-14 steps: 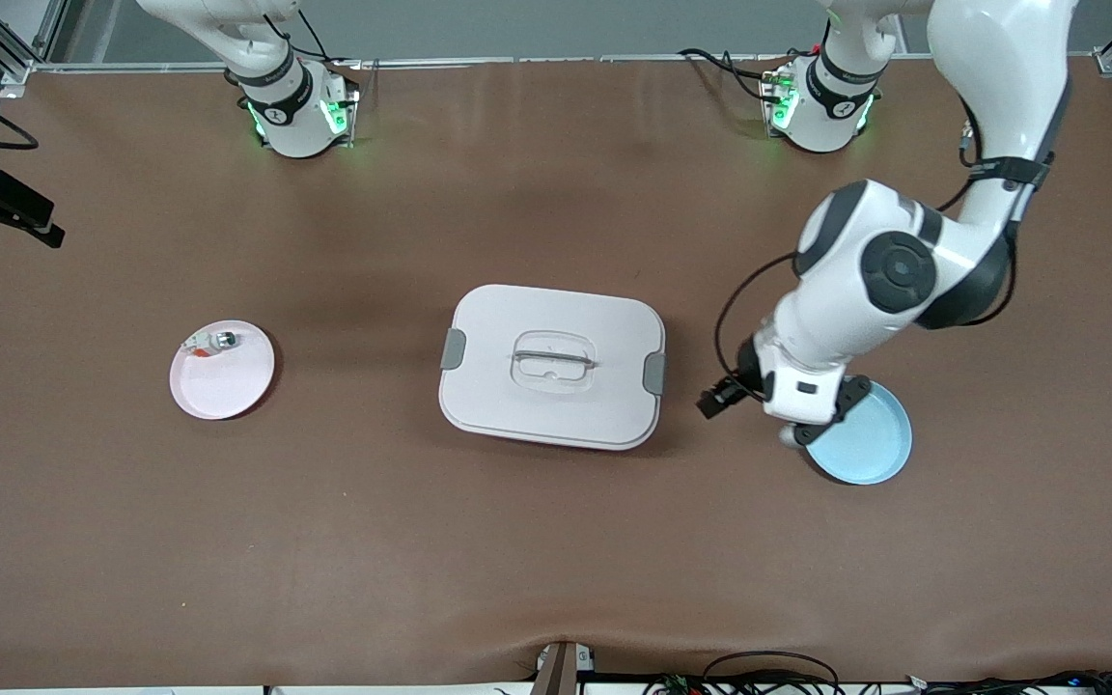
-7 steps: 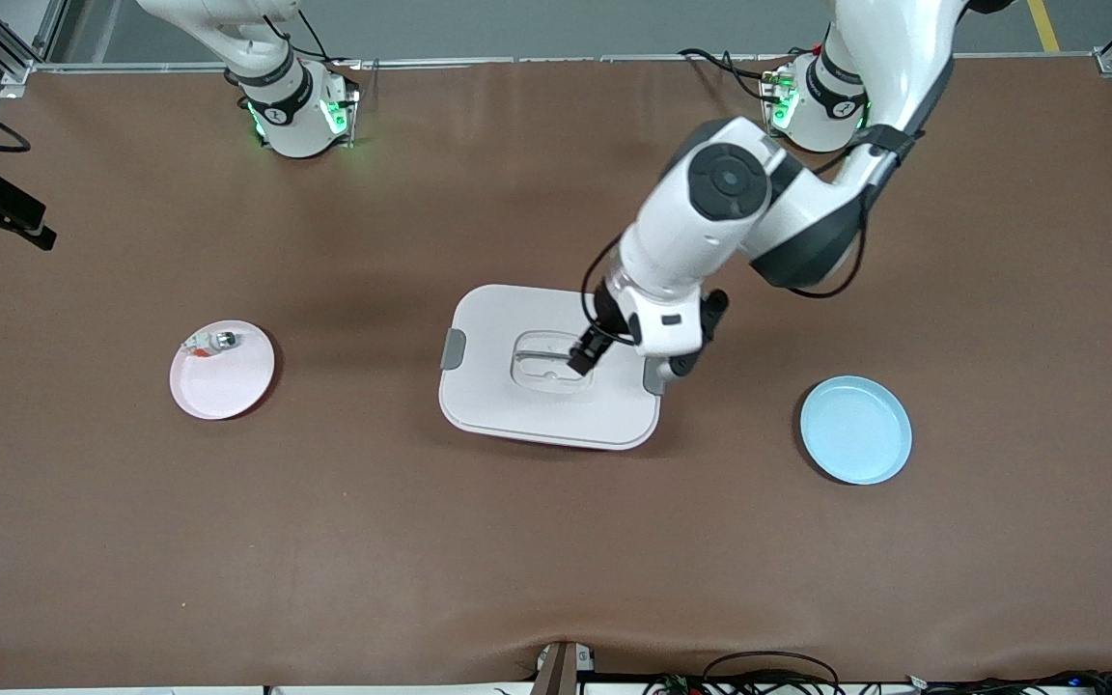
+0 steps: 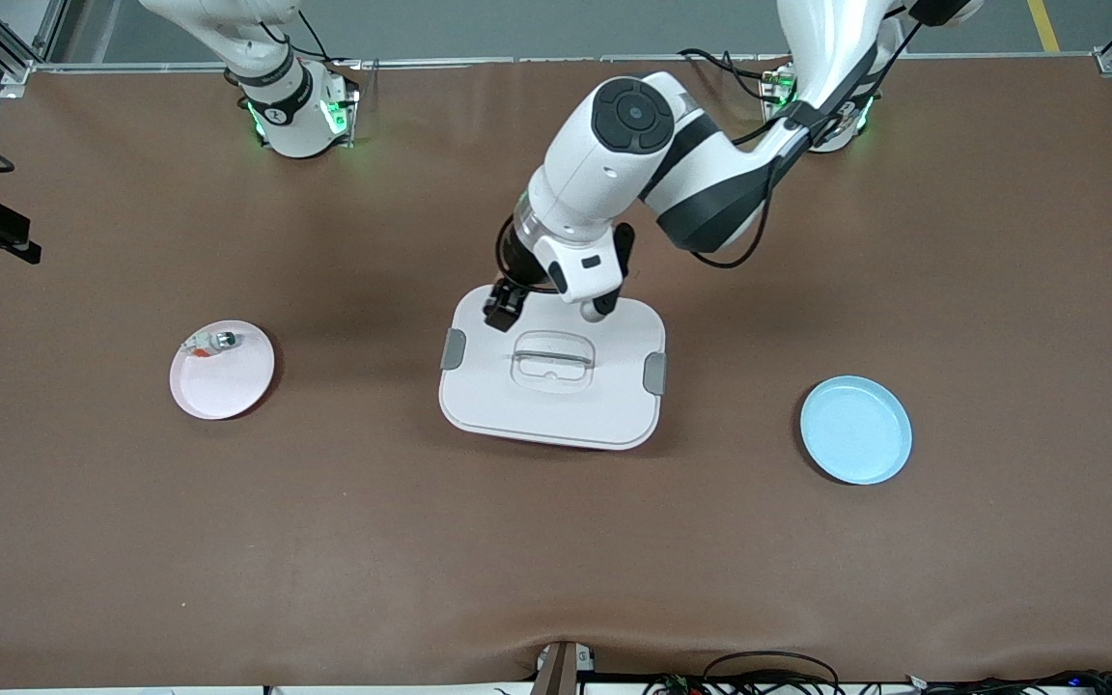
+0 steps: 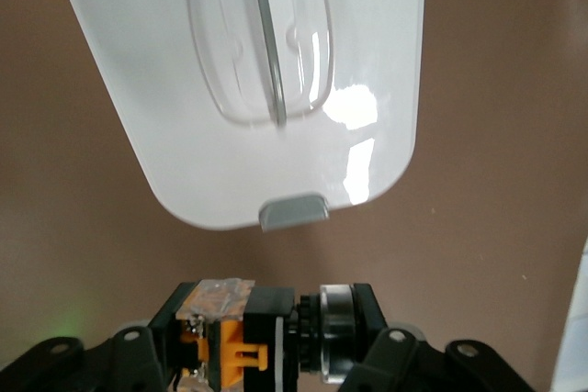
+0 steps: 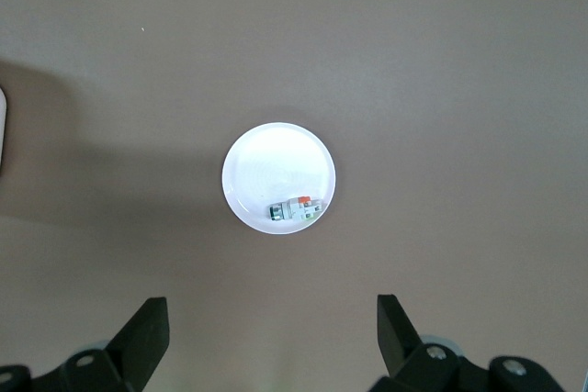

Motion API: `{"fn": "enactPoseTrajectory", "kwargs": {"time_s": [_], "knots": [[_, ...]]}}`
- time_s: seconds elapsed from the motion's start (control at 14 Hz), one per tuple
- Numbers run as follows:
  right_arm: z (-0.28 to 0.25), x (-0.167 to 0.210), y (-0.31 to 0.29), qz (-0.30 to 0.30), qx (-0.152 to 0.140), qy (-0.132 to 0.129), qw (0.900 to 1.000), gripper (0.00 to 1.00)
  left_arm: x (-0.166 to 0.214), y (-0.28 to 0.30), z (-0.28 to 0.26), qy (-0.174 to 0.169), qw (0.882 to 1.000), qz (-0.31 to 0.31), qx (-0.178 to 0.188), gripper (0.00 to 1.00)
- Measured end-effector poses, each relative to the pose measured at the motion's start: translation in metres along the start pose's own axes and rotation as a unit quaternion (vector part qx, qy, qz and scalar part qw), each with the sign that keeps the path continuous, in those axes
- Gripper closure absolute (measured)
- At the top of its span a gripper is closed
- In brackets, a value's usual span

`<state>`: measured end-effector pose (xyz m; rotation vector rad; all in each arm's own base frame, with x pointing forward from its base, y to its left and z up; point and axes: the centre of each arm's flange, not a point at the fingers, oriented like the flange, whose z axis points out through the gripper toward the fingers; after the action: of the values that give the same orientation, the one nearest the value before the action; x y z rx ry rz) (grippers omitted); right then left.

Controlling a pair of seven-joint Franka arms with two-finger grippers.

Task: Transfer orange switch to right arm and place
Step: 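Lift the switch with the left gripper and carry it over the white box, then hold the switch out while the right gripper reaches toward it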

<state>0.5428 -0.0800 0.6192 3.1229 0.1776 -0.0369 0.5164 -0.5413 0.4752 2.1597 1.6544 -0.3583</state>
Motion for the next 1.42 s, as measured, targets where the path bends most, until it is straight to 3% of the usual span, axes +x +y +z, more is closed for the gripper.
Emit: {"fn": "enactPoseTrajectory", "kwargs": {"time_s": [0.28,0.64,0.93,1.14,1.42], "knots": [[0.033,0.018,0.002,-0.005,0.007,-0.029,1.0,0.0,-0.012,0.004,0.011,-0.059,0.997,-0.049,-0.015,0.28],[0.104,0.047,0.017,0.0,0.02,-0.087,0.996,0.0,-0.024,0.001,0.012,-0.078,0.994,-0.069,-0.021,0.28],[0.108,0.049,0.022,0.005,0.03,-0.089,0.996,0.0,-0.02,0.006,0.018,-0.088,0.993,-0.075,-0.035,0.28],[0.117,0.052,0.003,0.011,0.114,-0.079,0.99,0.0,-0.016,0.01,0.023,-0.09,0.992,-0.079,-0.04,0.28],[0.14,0.055,-0.031,0.018,0.202,-0.061,0.977,0.0,-0.013,0.013,0.025,-0.095,0.991,-0.082,-0.048,0.28]]}}
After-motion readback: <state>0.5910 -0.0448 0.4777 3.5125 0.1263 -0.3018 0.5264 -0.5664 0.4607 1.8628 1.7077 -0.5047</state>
